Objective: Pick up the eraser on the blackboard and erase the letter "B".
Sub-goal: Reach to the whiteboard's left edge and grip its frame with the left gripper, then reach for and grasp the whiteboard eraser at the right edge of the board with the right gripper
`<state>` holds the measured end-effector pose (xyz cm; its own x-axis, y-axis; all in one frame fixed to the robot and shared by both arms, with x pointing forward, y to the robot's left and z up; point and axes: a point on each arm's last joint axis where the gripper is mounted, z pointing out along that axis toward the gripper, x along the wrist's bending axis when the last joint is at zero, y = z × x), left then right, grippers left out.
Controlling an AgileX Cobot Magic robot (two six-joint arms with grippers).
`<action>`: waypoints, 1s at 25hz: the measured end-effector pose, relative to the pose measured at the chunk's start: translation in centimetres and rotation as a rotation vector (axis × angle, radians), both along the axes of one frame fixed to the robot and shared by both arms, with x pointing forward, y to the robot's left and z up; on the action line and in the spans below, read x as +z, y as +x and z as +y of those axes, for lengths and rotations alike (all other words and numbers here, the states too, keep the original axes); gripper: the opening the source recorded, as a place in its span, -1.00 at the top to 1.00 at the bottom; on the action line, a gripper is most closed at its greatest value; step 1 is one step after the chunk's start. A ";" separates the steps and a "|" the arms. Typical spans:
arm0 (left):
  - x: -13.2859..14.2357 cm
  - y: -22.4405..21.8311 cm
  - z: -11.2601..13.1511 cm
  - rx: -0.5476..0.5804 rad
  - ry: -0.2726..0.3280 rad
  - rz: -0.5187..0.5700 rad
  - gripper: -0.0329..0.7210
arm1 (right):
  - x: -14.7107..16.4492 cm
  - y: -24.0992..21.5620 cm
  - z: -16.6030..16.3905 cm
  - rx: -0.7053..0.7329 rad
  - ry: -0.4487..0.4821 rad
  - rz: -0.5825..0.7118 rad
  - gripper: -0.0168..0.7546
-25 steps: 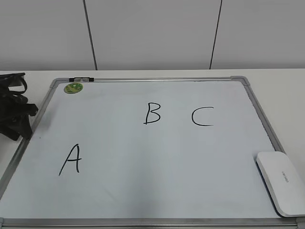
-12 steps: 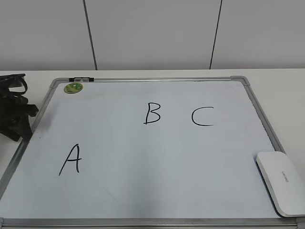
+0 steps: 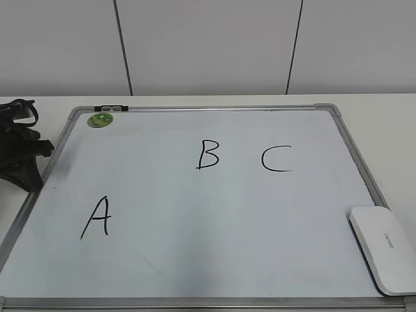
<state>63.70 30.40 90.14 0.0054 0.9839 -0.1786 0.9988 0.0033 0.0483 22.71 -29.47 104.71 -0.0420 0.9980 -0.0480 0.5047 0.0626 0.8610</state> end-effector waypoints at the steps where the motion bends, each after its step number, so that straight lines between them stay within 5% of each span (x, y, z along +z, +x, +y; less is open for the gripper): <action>1: 0.0 0.0 0.0 0.004 -0.004 0.001 0.87 | 0.0 0.0 0.0 0.000 0.001 0.000 -0.58; 14: 0.1 0.0 0.0 0.006 -0.007 0.006 0.88 | 0.3 0.5 0.0 0.025 -0.034 0.015 -0.58; 25: 0.1 0.0 0.0 0.006 -0.007 0.006 0.88 | 0.1 7.4 -0.1 0.068 -0.039 0.360 -0.58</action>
<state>63.69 30.40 90.20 -0.0011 0.9827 -0.1852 0.9990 0.0092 0.0427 30.06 -29.53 104.80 -0.1293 0.9900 -0.0558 0.7682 0.1356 0.6257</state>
